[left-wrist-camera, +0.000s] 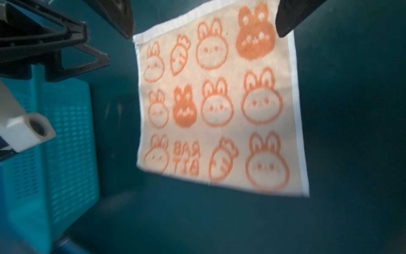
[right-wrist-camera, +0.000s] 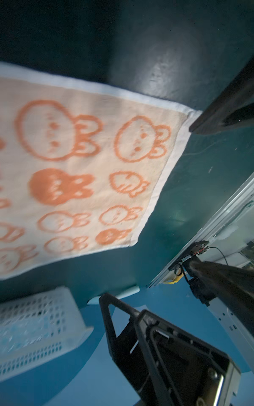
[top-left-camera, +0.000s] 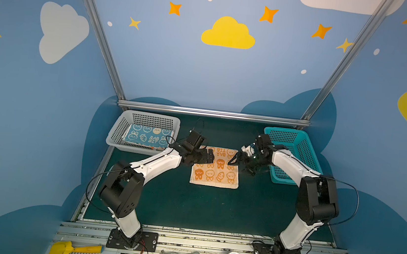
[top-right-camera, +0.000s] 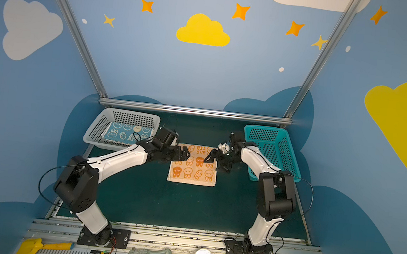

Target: Fold and stack the towels

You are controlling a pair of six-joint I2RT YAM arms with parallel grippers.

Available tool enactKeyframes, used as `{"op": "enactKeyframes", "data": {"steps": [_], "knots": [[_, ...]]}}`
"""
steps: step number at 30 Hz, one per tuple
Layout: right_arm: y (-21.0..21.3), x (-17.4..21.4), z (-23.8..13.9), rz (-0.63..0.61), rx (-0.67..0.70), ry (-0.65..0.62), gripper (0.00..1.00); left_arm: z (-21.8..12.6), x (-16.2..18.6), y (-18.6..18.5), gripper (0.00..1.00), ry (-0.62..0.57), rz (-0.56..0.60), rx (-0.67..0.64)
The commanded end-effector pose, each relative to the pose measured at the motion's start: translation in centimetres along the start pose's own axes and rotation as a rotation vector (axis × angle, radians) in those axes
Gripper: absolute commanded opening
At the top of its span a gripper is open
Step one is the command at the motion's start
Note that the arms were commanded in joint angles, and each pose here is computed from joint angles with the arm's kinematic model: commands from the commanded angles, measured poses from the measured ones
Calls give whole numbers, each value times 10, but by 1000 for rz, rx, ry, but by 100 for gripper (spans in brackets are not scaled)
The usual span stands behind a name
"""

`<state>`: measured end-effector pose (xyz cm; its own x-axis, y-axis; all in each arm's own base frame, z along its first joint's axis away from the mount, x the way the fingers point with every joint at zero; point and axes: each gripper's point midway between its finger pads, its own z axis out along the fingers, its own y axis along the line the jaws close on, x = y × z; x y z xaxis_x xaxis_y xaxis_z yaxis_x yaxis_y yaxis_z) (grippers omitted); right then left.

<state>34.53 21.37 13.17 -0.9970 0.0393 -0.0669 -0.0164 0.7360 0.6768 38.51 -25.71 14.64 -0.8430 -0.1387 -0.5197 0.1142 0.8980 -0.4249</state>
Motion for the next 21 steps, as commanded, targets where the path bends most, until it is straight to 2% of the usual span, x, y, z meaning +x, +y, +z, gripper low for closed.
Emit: {"op": "enactKeyframes", "data": {"steps": [1,4,8,10,15,21], "knots": [[10,-24,-13,-16,-4,-11,89,-7,-39,8,99,-119,143,-85],[18,-56,-9,-6,-28,-40,89,7,-62,15,99,-108,67,-34],[25,-92,10,22,-82,-51,89,44,-75,17,99,28,-150,150],[24,-107,21,47,-107,-43,89,64,-79,18,99,80,-208,189],[24,-130,45,103,-178,-23,89,95,-81,24,99,124,-240,164],[14,-143,74,149,-202,13,89,118,-75,34,99,153,-253,149]]}}
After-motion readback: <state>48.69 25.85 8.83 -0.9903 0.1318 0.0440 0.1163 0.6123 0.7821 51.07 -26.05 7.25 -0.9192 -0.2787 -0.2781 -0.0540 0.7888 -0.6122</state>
